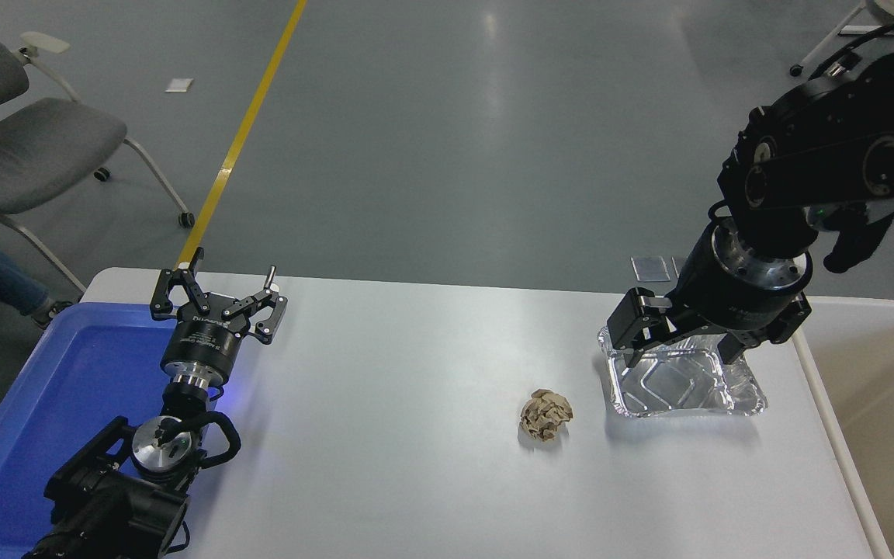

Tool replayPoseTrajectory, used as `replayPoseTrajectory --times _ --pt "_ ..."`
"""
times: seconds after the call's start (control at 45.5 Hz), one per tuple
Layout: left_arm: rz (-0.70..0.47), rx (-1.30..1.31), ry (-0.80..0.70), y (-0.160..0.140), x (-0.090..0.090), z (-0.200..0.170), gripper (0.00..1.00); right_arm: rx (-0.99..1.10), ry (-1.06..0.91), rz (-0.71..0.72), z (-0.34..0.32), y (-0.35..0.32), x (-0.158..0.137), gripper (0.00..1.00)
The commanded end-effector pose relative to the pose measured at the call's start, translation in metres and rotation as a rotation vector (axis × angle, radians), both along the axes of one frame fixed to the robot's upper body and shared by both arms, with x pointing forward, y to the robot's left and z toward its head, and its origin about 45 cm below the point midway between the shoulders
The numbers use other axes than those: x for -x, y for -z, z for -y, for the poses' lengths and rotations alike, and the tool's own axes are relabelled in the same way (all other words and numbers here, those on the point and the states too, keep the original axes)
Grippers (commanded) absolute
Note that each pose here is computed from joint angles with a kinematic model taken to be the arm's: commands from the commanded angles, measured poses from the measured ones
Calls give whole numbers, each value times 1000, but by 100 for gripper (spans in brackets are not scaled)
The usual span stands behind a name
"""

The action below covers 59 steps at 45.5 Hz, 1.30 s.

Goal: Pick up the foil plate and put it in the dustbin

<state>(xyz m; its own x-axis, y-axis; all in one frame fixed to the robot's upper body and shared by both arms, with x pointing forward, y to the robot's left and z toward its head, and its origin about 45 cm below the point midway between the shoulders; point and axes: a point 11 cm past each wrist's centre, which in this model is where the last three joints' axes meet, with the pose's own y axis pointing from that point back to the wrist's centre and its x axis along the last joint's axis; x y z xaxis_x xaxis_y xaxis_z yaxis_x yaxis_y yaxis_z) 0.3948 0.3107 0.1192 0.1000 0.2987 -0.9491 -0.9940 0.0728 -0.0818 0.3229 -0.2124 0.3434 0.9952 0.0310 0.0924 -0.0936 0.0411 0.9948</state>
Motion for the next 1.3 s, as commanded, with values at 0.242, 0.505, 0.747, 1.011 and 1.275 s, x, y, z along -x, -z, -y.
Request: replayPoseTrajectory --times 0.242,0.505,0.747,1.011,1.275 --pt "0 0 -1 0 0 -1 99 -7 0 1 12 1 -2 100" --pt "0 0 -1 0 0 -1 99 -18 10 22 38 7 -19 100" --pt "1 0 -1 0 0 -1 99 -27 62 39 88 23 -33 100" --pt "0 0 -1 0 0 -1 99 7 64 81 136 45 -61 100" --pt "1 0 -1 0 0 -1 99 106 129 183 202 98 -95 100"
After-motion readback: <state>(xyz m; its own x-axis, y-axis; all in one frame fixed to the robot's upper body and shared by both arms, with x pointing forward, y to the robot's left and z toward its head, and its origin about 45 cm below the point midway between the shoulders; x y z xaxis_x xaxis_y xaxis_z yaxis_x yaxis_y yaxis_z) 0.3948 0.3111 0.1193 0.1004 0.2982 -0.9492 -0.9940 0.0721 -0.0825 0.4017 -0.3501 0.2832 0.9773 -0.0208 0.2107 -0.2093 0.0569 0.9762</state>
